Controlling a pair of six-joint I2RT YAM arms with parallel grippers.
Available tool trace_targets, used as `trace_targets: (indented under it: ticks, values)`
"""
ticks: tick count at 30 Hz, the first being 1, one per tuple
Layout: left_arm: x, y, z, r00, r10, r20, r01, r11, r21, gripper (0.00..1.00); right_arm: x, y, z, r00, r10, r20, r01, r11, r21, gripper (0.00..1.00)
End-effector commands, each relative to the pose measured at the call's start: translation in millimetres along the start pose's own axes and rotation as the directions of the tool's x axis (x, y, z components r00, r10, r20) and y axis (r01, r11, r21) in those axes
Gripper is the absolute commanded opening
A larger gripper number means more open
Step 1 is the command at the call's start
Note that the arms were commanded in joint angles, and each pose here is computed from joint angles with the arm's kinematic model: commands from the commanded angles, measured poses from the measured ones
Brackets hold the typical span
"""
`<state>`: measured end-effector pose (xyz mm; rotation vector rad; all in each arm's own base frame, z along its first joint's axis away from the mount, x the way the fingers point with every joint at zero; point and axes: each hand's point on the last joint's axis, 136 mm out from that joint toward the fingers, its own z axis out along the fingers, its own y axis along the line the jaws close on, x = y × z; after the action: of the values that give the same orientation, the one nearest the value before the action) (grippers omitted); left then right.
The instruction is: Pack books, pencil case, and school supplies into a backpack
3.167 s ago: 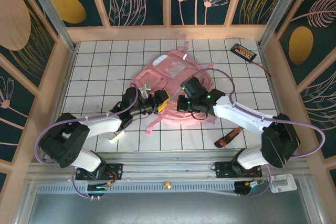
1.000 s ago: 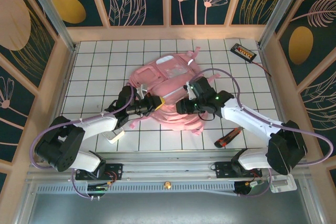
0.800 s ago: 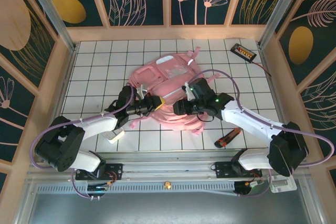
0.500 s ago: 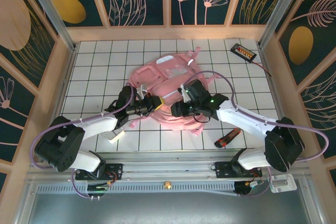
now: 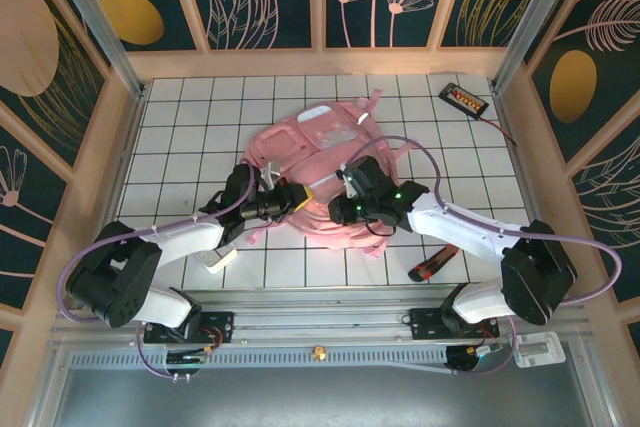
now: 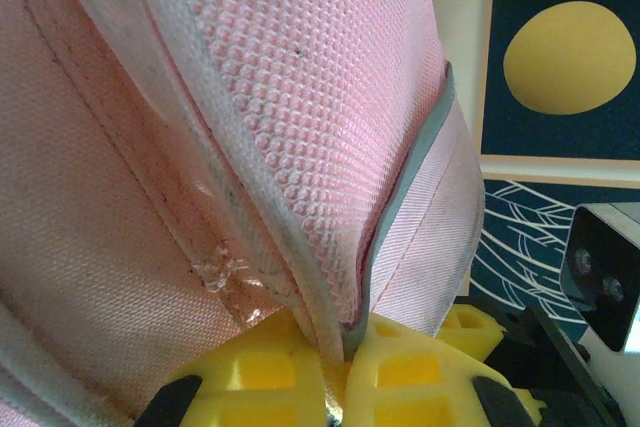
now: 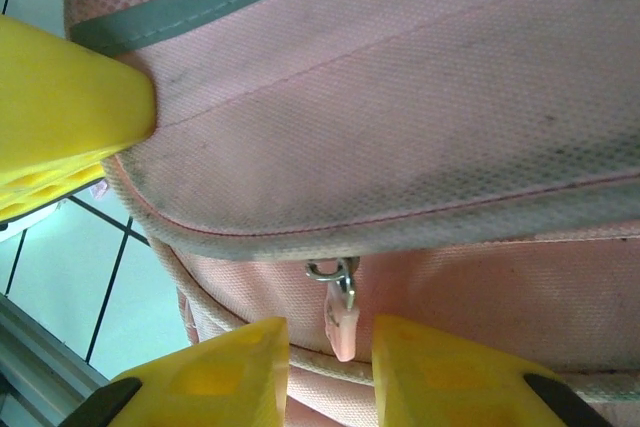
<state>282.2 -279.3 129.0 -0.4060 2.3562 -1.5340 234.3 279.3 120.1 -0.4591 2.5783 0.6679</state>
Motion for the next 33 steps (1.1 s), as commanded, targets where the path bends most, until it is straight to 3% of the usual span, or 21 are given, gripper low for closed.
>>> trace_targets:
  ticks: [1,5,11,17,23,33]
  values:
    - [-11,-12,-7,0.998,0.018,0.055,-0.02,0.999,0.038,0.0,-4,1,6,0.999,0.014,0.029,-0.014,0.999,0.031,0.28]
    - [-9,-12,-8,0.999,0.011,0.053,-0.013,0.999,0.046,0.0,-4,-4,10,0.999,0.026,0.045,-0.03,0.995,0.09,0.26]
    - [-9,-9,-10,0.998,0.023,0.055,-0.025,0.999,0.028,0.0,-2,-18,5,0.999,-0.001,0.045,-0.01,0.974,0.228,0.0]
    - [-10,8,-17,0.998,0.021,0.061,-0.02,1.0,-0.003,0.0,-1,-38,-22,0.998,-0.035,0.044,0.019,0.945,0.325,0.0]
    - [-12,13,-21,0.998,0.037,0.052,-0.036,0.999,-0.024,0.0,5,-60,-18,0.997,-0.058,-0.047,0.069,0.954,0.292,0.0]
    - [-15,19,-29,0.996,0.083,0.029,-0.081,0.994,-0.068,0.0,-39,-102,-18,0.999,-0.017,0.034,0.005,0.941,0.338,0.0]
